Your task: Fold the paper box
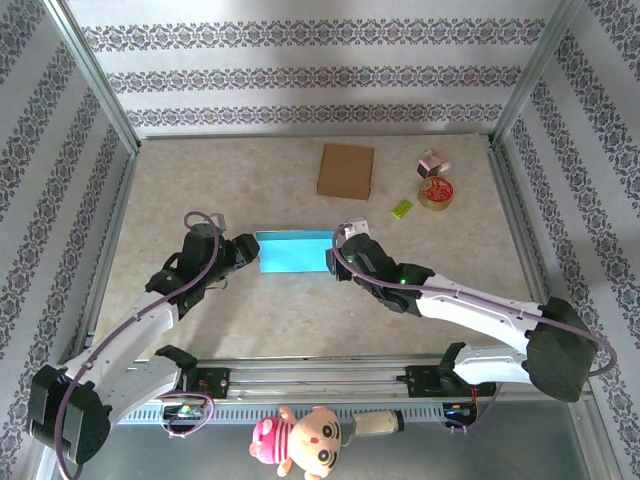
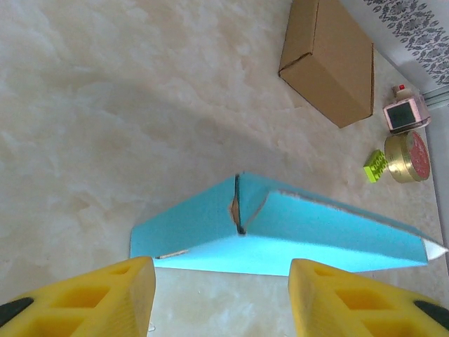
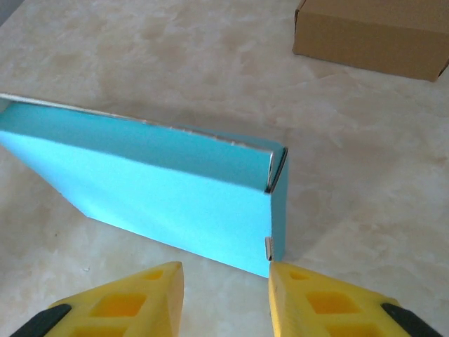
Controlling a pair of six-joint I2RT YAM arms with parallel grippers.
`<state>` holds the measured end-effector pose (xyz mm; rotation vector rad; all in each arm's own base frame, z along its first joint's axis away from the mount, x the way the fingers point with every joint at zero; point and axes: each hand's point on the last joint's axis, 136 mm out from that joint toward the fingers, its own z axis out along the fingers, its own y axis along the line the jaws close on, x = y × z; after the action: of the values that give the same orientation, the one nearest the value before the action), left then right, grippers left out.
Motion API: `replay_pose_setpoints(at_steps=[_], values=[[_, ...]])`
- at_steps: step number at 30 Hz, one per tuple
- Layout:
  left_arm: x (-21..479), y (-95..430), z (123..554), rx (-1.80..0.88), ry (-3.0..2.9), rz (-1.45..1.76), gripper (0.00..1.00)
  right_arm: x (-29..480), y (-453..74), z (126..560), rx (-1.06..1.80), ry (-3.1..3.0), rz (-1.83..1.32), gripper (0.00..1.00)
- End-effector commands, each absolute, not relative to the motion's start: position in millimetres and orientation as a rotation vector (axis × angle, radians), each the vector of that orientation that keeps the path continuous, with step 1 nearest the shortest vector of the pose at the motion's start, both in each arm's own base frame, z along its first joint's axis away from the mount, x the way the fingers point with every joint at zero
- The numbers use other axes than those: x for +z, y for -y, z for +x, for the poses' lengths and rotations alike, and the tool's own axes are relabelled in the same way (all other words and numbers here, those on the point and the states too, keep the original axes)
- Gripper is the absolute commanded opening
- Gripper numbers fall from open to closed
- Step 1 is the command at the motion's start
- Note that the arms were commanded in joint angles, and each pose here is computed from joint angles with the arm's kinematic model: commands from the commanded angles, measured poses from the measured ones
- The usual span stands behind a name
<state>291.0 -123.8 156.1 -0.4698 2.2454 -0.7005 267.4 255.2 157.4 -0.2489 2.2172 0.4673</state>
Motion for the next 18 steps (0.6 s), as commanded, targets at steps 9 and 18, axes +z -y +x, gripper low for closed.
replay_pose_setpoints(at_steps=[9,18], values=[[180,126,311,-0.739,-2.177,-0.454,0.52,175,-260,271,0.532,-2.213,-0.247,0.42],[164,101,343,-0.457,-2.278,-0.384,0.52,158,-235,308,0.551,-2.437,-0.264,0.71]])
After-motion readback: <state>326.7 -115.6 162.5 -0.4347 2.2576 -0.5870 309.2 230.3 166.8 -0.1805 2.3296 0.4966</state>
